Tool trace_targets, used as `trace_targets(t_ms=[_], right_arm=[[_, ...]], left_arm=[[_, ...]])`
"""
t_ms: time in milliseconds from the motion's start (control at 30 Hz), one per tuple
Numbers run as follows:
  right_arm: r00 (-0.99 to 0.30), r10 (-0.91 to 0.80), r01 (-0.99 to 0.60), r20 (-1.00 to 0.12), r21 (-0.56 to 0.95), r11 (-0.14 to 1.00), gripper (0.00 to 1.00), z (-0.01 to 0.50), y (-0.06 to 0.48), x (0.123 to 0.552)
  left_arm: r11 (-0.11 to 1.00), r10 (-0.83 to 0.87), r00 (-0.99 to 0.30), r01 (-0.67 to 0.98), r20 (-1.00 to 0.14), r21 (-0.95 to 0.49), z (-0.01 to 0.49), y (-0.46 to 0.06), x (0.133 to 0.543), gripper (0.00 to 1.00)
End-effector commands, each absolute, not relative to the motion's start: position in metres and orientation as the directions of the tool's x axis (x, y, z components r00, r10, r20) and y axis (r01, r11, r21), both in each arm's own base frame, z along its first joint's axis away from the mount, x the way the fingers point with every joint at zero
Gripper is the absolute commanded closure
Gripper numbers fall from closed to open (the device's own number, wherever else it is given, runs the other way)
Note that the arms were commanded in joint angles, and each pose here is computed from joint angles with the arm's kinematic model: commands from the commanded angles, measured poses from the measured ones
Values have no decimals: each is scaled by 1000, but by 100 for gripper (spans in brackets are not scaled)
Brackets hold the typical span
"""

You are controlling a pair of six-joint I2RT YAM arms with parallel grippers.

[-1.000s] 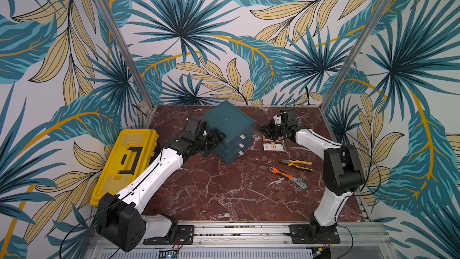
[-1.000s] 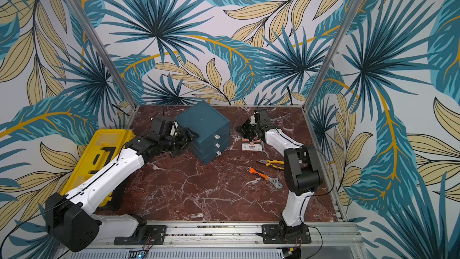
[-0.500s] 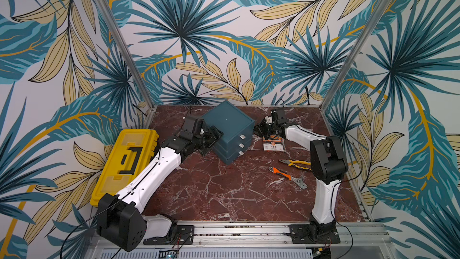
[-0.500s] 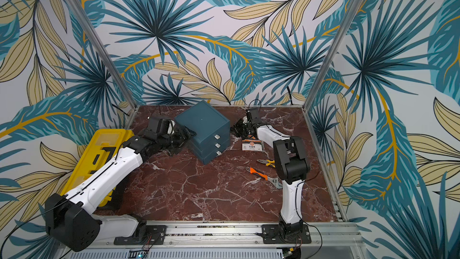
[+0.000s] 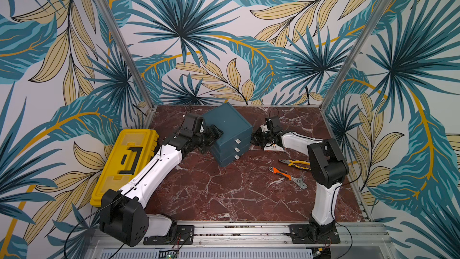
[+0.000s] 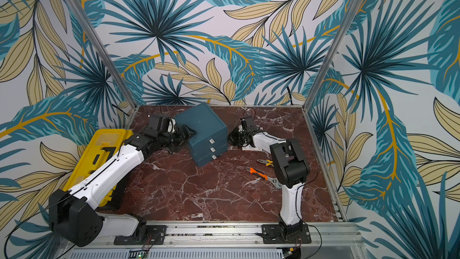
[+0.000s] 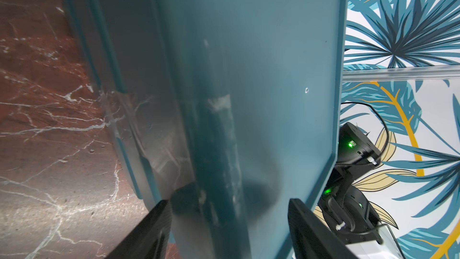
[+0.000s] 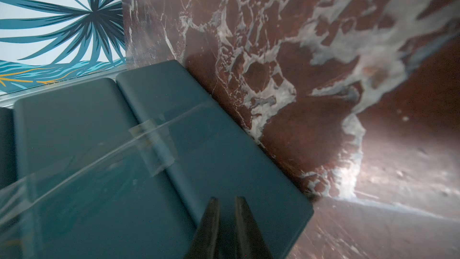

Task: Take the seed bags out of the drawer
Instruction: Adjust the storage box at the center of the board.

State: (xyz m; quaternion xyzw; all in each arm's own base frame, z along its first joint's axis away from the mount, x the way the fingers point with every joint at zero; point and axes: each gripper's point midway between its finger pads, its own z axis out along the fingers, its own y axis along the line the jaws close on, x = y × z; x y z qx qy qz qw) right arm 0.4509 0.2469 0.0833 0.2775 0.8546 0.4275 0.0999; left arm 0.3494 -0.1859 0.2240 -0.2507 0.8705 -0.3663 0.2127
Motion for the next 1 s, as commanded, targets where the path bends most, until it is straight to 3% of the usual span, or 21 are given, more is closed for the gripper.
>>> trace_targets(t_ms=[0,200,500,733,967], right_arm=[[-836,549,335,29,818,468,84,106,260,442],[-795,607,372,-1,789,489,83,103,240,416],[-700,714,451,-10,769,453,74,79,197,347],[-754,654,366,-60,789,494,68,85,248,326],[-759,650,353,-40,813,463,67,75,294,334]], left_arm=[[615,-572,-788,-229,-227,-755,239,-185,352,22],[622,-553,-804,-225,-218,-750,231,-185,346,23],[627,-512,-835,-203,-202,-752,223,-190,338,25],[619,-486,-853,-184,-188,-763,223,-194,329,27],[612,-465,-866,-165,-184,-774,226,-197,326,26]])
